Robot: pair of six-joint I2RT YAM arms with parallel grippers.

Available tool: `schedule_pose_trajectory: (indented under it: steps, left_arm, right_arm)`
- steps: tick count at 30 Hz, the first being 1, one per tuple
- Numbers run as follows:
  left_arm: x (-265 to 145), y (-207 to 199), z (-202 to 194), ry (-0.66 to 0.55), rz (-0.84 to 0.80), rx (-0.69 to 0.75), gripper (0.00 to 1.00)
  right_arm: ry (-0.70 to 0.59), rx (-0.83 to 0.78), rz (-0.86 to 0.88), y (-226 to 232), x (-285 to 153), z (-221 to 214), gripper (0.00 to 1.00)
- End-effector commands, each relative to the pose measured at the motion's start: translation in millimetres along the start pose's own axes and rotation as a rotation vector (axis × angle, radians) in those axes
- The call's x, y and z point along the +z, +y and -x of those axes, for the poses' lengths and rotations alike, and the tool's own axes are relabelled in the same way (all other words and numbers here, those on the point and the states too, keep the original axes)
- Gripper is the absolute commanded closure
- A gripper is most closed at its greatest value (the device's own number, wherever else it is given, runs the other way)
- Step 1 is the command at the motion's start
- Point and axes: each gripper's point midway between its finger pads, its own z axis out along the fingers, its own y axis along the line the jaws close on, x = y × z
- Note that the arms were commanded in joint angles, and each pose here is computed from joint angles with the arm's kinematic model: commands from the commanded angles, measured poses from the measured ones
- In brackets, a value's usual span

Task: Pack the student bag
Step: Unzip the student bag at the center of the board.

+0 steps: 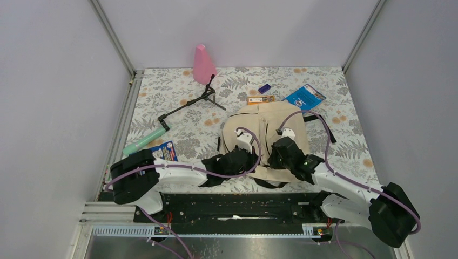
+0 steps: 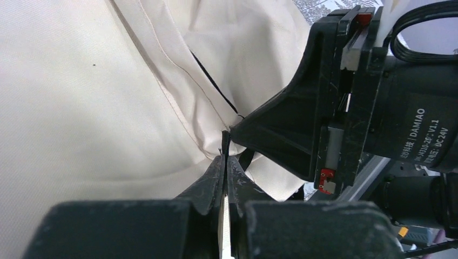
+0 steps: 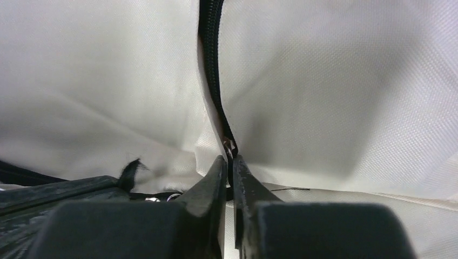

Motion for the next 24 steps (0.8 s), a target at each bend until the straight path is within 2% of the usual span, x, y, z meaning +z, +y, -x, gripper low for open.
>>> schedule_pose_trajectory:
  steps: [1,5,9,12,18,22,24]
  left_arm:
    - [-11,8,40,-0.144,0.064,-0.001,1.0]
    - [-22,32,50,-0.186,0.177,0.039,1.0]
    - [-32,60,59,-0.22,0.288,0.023,1.0]
    - [-37,72,63,-0.241,0.298,-0.033,1.0]
    - [-43,89,69,-0.257,0.346,-0.051,1.0]
    - [-44,88,75,-0.264,0.29,-0.068,1.0]
    - [-43,73,77,-0.249,0.211,-0.043,1.0]
  right_arm:
    - [-0.099,0.031,-0.025,9,2,29,1.0]
    - [-0.182,0.072,0.037,16,-7,41,1.0]
    - [-0.244,0.066,0.009,7,-17,50,1.0]
    - [-0.246,0.043,-0.016,1,-20,49,1.0]
    - [-0.214,0.052,-0.031,-7,-16,35,1.0]
    - [-0.206,0.073,-0.014,-6,-17,30,1.0]
    - [-0.2,0.066,0.007,-2,-19,30,0.83]
